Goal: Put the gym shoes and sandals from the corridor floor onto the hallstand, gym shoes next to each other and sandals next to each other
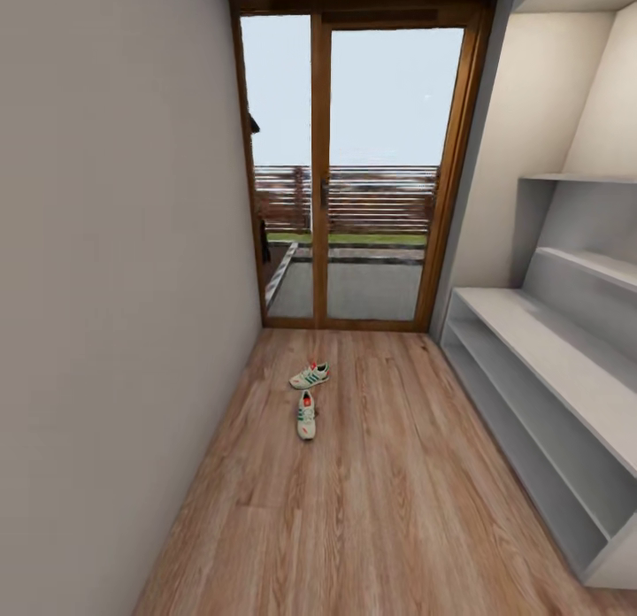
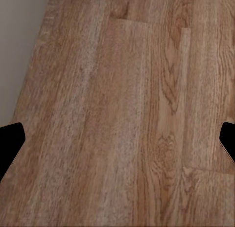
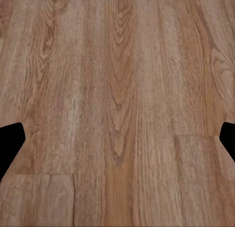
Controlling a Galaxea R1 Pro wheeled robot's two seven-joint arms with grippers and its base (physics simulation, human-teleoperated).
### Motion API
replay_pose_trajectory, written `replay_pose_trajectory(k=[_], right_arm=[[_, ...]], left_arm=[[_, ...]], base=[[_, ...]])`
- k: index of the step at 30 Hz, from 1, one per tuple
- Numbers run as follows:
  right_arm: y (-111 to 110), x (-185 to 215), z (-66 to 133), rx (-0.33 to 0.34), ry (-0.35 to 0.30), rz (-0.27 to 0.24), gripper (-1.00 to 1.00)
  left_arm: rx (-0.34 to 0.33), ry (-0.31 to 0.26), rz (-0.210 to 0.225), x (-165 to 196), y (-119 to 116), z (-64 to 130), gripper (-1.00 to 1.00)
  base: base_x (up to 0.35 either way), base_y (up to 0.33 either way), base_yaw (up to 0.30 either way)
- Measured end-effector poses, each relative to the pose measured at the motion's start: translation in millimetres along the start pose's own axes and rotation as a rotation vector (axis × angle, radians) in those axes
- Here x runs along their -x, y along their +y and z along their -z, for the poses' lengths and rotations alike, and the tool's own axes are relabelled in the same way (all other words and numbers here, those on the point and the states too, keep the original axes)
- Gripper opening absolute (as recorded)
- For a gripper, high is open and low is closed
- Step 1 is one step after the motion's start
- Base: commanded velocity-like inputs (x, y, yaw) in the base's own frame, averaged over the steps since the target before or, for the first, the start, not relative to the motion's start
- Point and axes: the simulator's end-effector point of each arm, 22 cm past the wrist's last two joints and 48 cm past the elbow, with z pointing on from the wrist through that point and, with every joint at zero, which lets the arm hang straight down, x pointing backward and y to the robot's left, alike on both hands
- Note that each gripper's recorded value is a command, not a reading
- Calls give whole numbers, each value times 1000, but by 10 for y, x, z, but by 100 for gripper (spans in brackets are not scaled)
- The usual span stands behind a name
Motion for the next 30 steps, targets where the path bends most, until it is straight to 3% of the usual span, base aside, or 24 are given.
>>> replay_pose_trajectory(k=[30], right_arm=[[0, 0, 0, 0, 0, 0, 100]], left_arm=[[1, 24, -3, -116, 4, 14, 100]], base=[[338, -6, 0]])
